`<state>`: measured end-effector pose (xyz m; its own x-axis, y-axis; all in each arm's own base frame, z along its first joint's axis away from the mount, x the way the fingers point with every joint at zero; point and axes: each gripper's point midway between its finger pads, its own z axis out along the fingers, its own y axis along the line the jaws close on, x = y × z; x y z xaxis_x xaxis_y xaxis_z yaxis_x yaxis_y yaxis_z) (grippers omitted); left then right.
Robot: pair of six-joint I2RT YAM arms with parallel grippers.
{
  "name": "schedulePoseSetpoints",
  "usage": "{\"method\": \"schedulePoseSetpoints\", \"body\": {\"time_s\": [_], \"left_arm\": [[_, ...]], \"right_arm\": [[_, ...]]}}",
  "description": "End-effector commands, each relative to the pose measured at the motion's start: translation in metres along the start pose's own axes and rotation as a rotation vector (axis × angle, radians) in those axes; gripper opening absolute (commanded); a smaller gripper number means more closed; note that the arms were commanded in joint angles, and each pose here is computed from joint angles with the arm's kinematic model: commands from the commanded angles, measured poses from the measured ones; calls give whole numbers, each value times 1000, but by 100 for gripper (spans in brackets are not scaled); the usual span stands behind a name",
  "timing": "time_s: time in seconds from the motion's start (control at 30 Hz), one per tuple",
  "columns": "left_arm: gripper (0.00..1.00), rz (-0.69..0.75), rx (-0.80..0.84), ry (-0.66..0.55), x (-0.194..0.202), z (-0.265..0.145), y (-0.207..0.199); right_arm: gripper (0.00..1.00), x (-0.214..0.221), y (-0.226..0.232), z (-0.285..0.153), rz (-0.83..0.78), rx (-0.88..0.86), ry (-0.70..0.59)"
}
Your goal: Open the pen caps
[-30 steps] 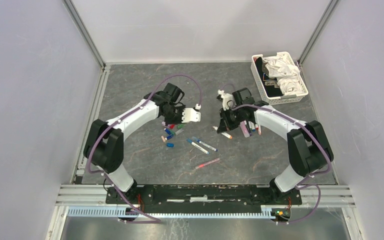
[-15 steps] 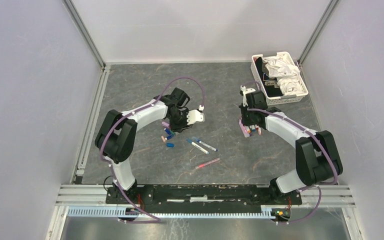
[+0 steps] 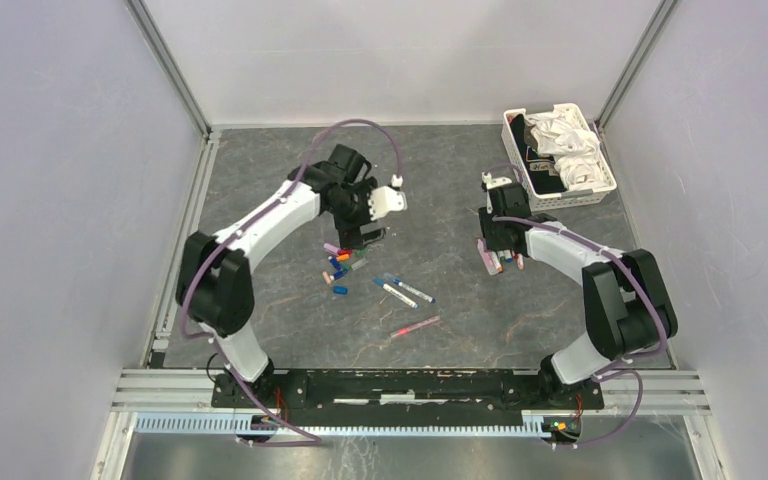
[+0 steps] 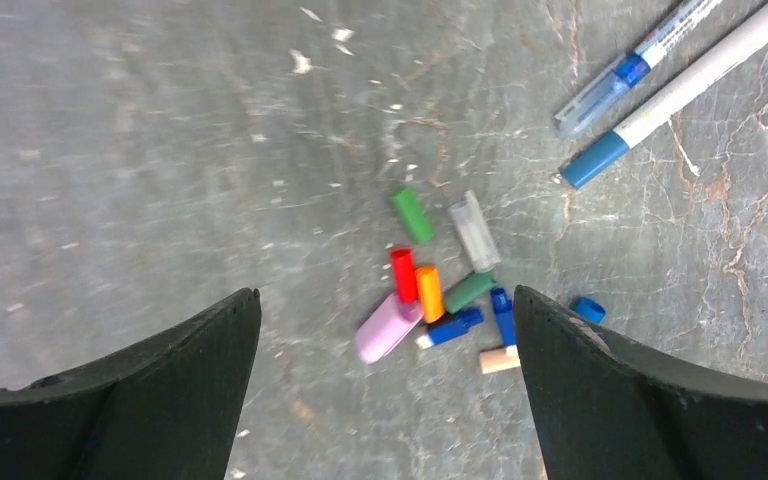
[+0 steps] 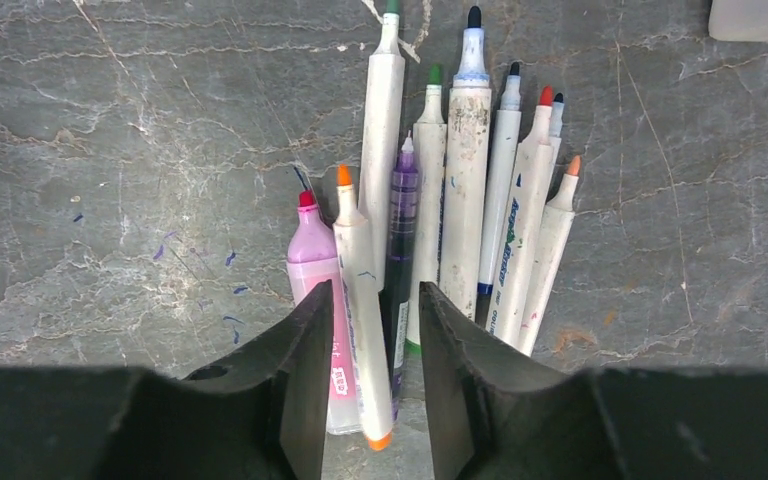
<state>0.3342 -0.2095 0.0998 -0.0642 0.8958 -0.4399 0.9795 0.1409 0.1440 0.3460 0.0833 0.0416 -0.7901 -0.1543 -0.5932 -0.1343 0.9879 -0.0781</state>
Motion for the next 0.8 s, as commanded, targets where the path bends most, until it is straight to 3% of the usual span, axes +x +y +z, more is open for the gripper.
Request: {"method": "schedulePoseSetpoints", "body": {"time_s": [0.0, 0.13, 0.27, 0.47, 0.77], "left_arm": [[100, -6, -104, -135, -40, -74, 10], [100, 15, -199, -213, -56, -115, 15], [100, -41, -282, -250, -60, -135, 23], [100, -114, -262, -277, -52, -144, 26], [100, -187, -353, -318, -37, -174, 49]], "right_arm": [[42, -36, -1, -17, 32, -4, -113], [45, -51, 23, -39, -2, -139, -197], [50, -51, 86, -72, -218, -392, -284], [51, 14, 176, -104, -617, -696, -256], [50, 96, 206, -112, -953, -901, -233]]}}
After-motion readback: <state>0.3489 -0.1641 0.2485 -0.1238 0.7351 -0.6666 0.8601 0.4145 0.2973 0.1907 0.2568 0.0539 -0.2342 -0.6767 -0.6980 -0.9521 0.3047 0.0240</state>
